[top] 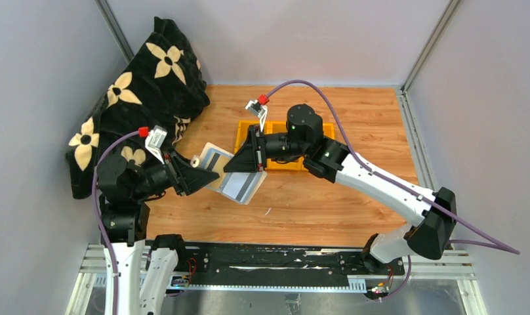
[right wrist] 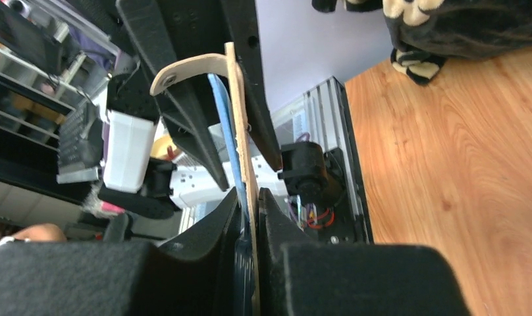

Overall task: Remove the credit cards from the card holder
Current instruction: Remove the credit card from the card holder.

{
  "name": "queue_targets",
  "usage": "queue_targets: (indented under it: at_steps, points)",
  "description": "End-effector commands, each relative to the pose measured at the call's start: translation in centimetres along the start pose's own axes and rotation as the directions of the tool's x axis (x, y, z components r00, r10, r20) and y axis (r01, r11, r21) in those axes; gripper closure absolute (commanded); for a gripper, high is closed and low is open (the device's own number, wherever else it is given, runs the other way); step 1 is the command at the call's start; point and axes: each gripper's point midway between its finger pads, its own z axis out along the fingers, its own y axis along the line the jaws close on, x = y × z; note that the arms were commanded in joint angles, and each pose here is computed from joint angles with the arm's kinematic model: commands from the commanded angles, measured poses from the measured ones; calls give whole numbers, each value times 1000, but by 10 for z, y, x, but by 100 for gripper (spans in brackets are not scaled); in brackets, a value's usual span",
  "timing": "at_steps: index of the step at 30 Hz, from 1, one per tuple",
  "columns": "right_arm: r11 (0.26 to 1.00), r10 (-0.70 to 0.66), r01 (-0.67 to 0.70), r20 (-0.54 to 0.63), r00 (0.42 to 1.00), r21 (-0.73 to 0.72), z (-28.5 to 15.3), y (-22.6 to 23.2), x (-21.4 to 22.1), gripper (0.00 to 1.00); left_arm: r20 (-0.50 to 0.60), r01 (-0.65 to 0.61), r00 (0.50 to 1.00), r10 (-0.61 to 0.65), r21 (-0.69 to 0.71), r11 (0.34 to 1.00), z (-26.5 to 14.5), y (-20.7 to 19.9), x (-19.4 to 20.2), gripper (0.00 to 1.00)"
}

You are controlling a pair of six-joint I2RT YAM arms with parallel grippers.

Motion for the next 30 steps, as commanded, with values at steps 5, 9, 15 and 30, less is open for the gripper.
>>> queue_targets:
  at_steps: [5, 9, 15, 30]
  points:
    - [994, -96, 104, -213, 972, 30, -17, 4, 19, 100, -93, -39, 995, 48, 94, 995, -6, -16, 15, 61]
    - [993, -106, 114, -234, 966, 19, -15, 8, 18, 100, -89, -57, 994, 63, 75, 996, -6, -11, 16, 61]
    - [993, -118, 122, -252, 960, -2, -15, 15, 21, 100, -54, -61, 997, 61, -10, 998, -2, 3, 5, 54]
    - [987, -151, 132, -273, 950, -86, -1, 35, 22, 100, -111, -60, 991, 70, 95, 994, -9, -10, 30, 52]
